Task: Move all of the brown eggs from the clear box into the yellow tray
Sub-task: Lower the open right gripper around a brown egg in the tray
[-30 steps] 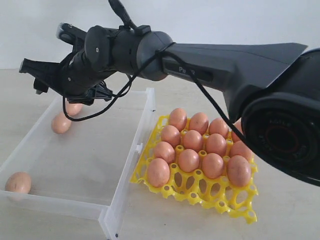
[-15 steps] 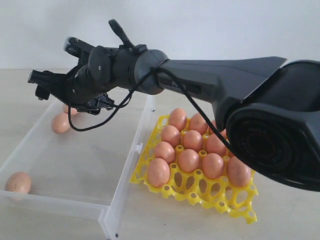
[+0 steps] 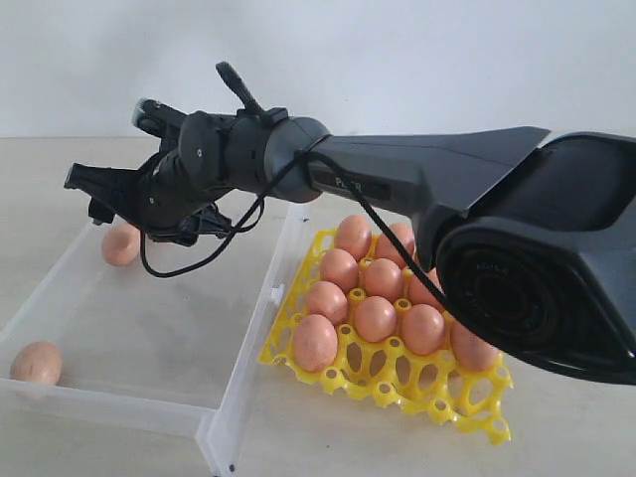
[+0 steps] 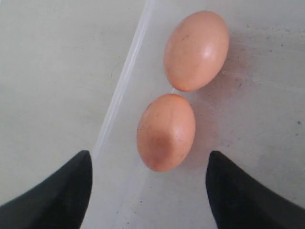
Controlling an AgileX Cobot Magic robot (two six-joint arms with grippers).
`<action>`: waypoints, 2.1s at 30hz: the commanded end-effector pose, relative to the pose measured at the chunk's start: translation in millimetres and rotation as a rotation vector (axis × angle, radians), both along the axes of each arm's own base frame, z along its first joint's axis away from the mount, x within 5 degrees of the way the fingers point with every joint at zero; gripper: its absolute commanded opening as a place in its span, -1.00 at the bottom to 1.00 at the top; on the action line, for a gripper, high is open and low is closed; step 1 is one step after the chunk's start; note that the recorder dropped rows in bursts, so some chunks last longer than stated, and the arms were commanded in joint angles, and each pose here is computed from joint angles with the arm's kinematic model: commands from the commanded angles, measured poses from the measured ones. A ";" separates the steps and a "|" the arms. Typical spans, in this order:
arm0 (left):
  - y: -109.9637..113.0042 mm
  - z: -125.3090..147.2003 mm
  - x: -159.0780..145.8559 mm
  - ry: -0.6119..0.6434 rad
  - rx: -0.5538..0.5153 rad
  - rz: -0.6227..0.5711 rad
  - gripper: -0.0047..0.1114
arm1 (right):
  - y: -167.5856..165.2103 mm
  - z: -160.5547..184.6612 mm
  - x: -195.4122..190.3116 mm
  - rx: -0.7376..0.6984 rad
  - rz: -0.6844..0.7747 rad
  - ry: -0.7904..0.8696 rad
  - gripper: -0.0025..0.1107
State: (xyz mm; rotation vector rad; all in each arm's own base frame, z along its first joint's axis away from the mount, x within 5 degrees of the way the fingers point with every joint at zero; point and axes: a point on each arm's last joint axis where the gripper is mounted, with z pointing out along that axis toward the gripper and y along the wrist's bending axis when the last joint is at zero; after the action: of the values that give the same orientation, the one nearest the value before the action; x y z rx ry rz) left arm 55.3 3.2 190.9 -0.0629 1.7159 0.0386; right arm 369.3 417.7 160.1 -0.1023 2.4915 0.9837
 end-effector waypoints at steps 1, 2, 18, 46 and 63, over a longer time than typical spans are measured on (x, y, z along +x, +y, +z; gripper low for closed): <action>-0.1 1.3 0.1 -0.002 -0.005 0.000 -0.99 | -0.8 3.0 1.0 -0.010 0.019 -0.022 0.17; -0.1 1.3 0.1 -0.002 -0.005 0.000 -0.99 | -0.7 2.0 1.2 -0.013 0.023 -0.026 0.17; -0.1 1.3 0.1 -0.002 -0.005 0.000 -0.99 | 17.2 -13.2 6.0 0.011 0.061 -0.045 0.17; -0.1 1.3 0.1 -0.002 -0.005 0.000 -0.99 | 18.2 -41.0 16.7 -0.033 0.071 -0.052 0.17; -0.1 1.3 0.1 -0.002 -0.005 0.000 -0.99 | 18.7 -49.5 18.4 -0.031 0.062 -0.060 0.07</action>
State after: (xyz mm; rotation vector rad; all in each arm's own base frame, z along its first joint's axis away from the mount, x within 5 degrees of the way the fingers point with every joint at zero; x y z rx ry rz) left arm 55.3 3.2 190.9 -0.0629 1.7159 0.0386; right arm 384.3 439.5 115.8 -0.2105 2.4583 0.9718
